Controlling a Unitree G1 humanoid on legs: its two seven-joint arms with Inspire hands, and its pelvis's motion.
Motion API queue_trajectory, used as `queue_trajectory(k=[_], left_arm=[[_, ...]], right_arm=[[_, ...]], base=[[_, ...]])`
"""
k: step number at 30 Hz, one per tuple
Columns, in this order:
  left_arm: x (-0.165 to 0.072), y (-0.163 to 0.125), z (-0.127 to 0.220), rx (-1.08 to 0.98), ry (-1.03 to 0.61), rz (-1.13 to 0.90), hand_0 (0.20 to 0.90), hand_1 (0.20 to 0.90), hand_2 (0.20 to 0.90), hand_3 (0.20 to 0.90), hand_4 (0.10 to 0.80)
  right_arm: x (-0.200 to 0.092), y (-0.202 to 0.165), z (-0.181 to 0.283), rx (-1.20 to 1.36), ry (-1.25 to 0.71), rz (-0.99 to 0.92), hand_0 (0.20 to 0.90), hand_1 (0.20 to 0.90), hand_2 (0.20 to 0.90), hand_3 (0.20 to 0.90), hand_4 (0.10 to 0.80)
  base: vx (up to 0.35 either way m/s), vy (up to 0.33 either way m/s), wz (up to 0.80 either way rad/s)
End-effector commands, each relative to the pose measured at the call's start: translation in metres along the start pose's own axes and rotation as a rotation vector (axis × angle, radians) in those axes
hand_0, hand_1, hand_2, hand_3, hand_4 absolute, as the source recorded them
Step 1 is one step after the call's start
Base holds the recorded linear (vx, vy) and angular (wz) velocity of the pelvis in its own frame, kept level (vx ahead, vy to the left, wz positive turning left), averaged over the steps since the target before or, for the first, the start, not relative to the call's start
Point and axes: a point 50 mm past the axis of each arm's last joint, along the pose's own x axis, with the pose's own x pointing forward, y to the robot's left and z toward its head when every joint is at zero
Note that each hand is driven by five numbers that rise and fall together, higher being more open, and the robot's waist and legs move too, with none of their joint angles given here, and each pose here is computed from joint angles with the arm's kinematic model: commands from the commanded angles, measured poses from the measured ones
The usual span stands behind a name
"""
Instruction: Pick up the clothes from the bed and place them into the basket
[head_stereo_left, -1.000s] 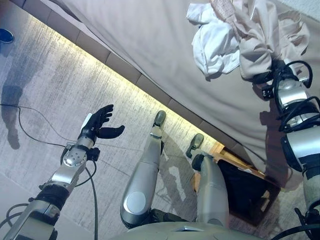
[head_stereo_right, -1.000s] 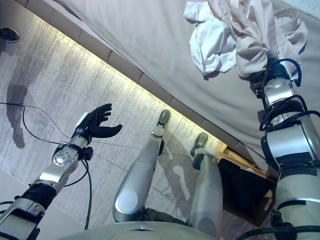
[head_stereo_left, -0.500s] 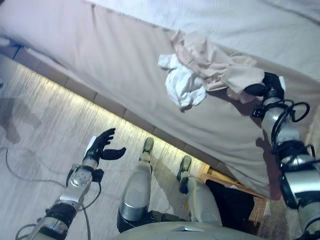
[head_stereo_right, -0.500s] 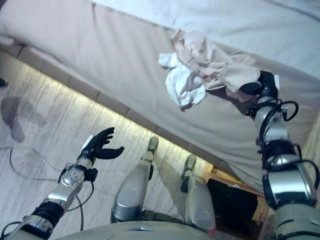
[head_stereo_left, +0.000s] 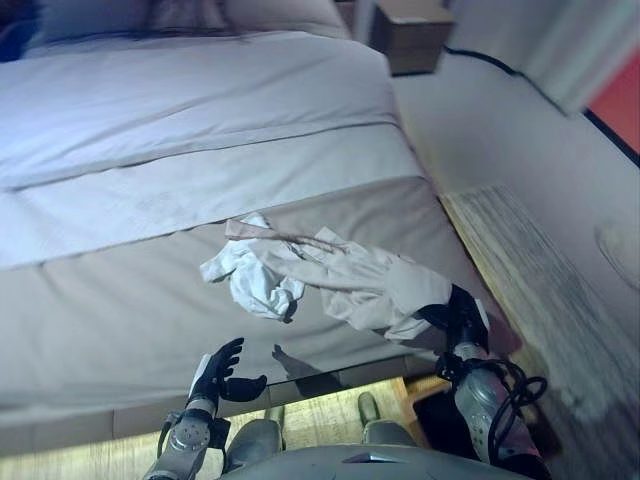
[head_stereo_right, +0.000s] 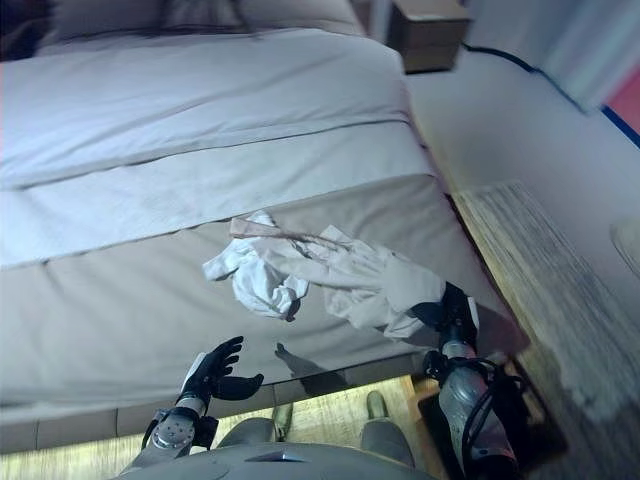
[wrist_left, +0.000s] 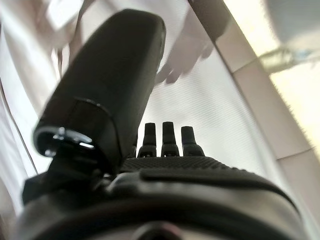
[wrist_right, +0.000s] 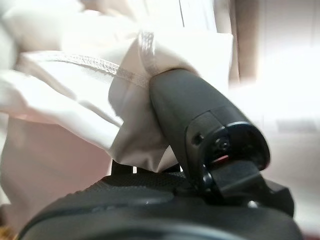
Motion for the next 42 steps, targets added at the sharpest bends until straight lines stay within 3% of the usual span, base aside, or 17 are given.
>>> queue_trajectory(k=[1,6,8,13,25,33,42], left_arm=[[-0.003,0.02,0.002,-0.007,-0.045,0.086,0.9,0.9,0.9,0.9,0.8],[-0.009,0.018,-0.016,-0.055,0.02,0.146,0.9,0.9,0.9,0.9,0.8],[-0.008,0.01,-0.018,-0.057,0.042,0.139,0.9,0.9,0.9,0.9,0.8],[-0.007,-0.012,-0.01,-0.052,-0.021,0.048,0.9,0.9,0.9,0.9,0.8],[-0.003,-0.015,-0.002,-0.011,-0.032,-0.003,0.9,0.9,0.9,0.9,0.8],[-0.005,-0.016,-0.007,0.019,-0.017,-0.021,0.9,0.9,0.9,0.9,0.8],[-0.002,-0.012,-0.005,0.053,-0.019,-0.044,0.9,0.9,0.9,0.9,0.8]], right_arm=[[0.011,-0.003,0.097,0.098,-0.521,-0.046,0.3,0.3,0.3,0.2,0.1],[0.013,0.005,0.11,0.092,-0.615,-0.203,0.3,0.3,0.3,0.2,0.1],[0.009,0.002,0.108,0.11,-0.634,-0.346,0.3,0.3,0.3,0.2,0.1],[-0.005,-0.013,0.116,0.102,-0.754,-0.516,0.3,0.3,0.3,0.2,0.1],[-0.011,-0.029,0.106,0.014,-0.748,-0.627,0.3,0.3,0.3,0.2,0.1],[-0.017,-0.033,0.122,-0.021,-0.859,-0.651,0.3,0.3,0.3,0.2,0.1],[-0.005,-0.044,0.092,0.014,-0.648,-0.723,0.3,0.3,0.3,0.2,0.1]], base=[[-0.204,0.08,-1.16],[-0.151,-0.087,-1.27],[-0.095,-0.266,-0.98],[-0.073,-0.112,-0.28],[0.035,0.023,-0.1],[-0.009,-0.011,0.0],[-0.011,-0.037,0.04]])
